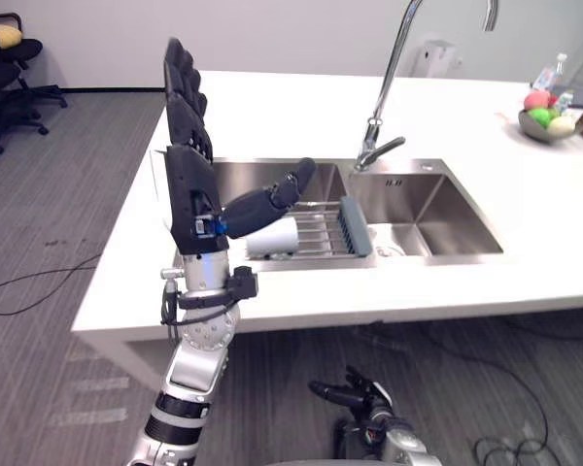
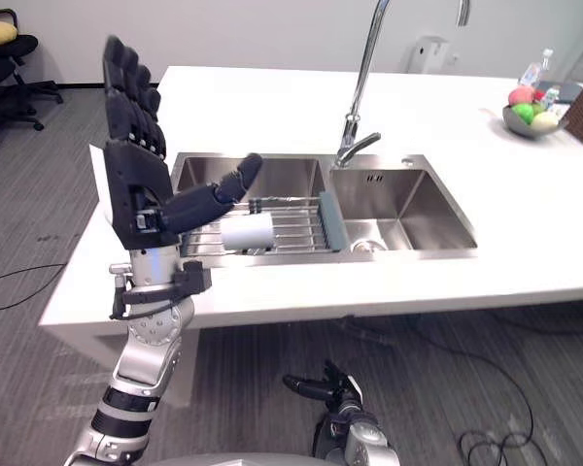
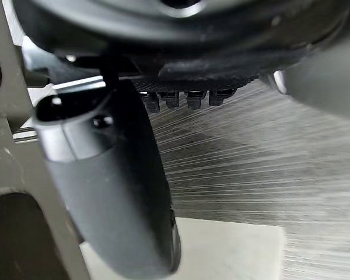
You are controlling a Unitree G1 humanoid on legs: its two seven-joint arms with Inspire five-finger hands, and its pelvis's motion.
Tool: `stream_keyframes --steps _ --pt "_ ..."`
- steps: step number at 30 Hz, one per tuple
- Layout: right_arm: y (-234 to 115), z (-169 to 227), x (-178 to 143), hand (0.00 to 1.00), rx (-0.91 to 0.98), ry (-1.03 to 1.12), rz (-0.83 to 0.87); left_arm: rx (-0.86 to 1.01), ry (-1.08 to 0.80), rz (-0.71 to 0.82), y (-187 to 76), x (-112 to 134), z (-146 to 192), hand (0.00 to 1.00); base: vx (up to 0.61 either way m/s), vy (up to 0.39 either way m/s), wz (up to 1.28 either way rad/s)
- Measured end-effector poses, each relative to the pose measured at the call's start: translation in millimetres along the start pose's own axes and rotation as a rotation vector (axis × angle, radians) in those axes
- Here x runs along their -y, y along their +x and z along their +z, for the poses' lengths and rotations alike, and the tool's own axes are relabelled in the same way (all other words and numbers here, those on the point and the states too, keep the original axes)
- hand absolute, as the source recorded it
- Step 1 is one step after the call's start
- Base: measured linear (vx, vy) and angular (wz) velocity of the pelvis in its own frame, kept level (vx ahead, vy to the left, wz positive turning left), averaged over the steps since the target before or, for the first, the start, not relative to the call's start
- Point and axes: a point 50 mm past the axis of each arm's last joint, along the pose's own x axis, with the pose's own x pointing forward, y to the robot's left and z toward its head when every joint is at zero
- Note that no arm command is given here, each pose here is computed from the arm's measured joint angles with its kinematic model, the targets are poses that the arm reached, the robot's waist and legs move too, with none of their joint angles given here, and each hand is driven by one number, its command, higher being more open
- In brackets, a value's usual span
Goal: Walk over to the sink, pick up the cup, carry it to the dishwasher, place the cup inside the dishwasher, then close the dishwasher door
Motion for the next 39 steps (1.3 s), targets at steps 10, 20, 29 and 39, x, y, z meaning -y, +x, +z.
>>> stream_keyframes --steps 10,20,29,39 --pt "3 -7 13 1.0 -0.144 -0.049 0.065 -0.201 0.275 -0.286 -6 2 -36 1.0 0.12 -0.119 -0.03" --pt "2 -6 30 1.0 -0.199 -0.13 0.102 -0.349 0.742 -0.657 3 -2 -73 1.0 -0.06 -0.013 0.37" --pt "0 4 51 1.0 -0.192 -0.165 0.028 -0.361 0.813 -0.871 41 17 -71 1.0 -0.07 0.055 0.04" --pt "3 11 49 1.0 -0.217 -0.145 0.028 -0.598 0.856 -0.983 41 -3 -102 1.0 0.04 0.001 -0.11"
